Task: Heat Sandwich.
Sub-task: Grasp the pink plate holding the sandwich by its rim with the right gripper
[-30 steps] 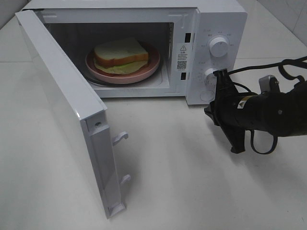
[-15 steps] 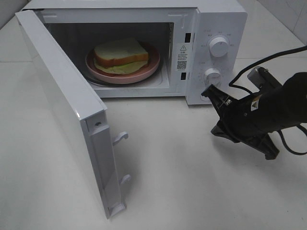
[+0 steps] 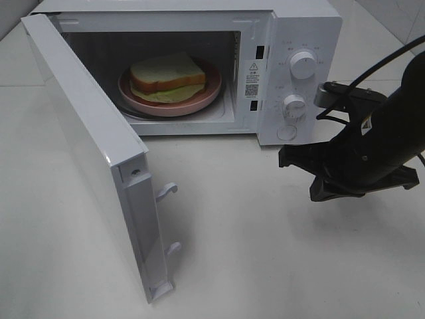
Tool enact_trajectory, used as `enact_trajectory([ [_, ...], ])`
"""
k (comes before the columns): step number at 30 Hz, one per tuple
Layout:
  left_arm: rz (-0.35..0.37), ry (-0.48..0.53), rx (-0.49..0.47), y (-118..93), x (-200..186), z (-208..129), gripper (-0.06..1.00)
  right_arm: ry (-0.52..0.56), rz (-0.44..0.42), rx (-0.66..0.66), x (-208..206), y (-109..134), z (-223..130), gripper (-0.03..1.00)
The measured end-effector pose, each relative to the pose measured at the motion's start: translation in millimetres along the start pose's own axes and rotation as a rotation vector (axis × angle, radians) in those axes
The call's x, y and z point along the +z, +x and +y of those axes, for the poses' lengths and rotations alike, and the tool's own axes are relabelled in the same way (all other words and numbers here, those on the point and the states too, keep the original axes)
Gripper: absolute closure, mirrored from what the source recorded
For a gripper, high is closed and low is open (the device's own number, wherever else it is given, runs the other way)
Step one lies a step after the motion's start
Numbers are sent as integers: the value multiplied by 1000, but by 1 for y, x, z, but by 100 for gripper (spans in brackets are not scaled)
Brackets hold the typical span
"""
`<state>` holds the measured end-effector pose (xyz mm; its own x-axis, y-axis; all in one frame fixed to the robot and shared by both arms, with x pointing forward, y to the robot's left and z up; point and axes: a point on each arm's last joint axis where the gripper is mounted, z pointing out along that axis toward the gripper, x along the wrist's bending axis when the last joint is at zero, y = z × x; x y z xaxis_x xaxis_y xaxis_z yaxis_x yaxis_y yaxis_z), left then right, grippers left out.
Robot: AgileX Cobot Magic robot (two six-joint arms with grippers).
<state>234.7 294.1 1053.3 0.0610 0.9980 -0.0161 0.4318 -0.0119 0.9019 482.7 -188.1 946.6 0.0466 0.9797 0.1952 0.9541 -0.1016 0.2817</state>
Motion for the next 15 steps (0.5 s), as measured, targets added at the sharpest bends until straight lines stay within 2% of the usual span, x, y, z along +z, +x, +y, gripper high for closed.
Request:
enact_trajectory([
  [2, 0, 0, 0, 0, 0, 0, -5, 49, -15, -161, -4, 1, 1, 94],
  [3, 0, 0, 0, 0, 0, 0, -5, 49, -15, -161, -4, 1, 1, 94],
  [5, 0, 0, 0, 0, 0, 0, -5, 74, -18, -268, -8, 3, 2, 94],
  [6, 0, 0, 0, 0, 0, 0, -5, 94, -17, -378, -11, 4, 5, 93],
  [7, 0, 0, 0, 0, 0, 0, -5, 94, -17, -378, -11, 4, 5, 93],
  [9, 0, 0, 0, 0, 0, 0, -5, 111, -13, -504, -14, 6, 7, 92],
  [10, 0, 0, 0, 0, 0, 0, -5, 113, -4, -631, -18, 8, 10, 92],
  [12, 0, 0, 0, 0, 0, 0, -5, 114, -1, -681, -19, 9, 11, 92],
  [15, 0, 0, 0, 0, 0, 0, -5, 100, 14, -918, -24, 12, 17, 91],
])
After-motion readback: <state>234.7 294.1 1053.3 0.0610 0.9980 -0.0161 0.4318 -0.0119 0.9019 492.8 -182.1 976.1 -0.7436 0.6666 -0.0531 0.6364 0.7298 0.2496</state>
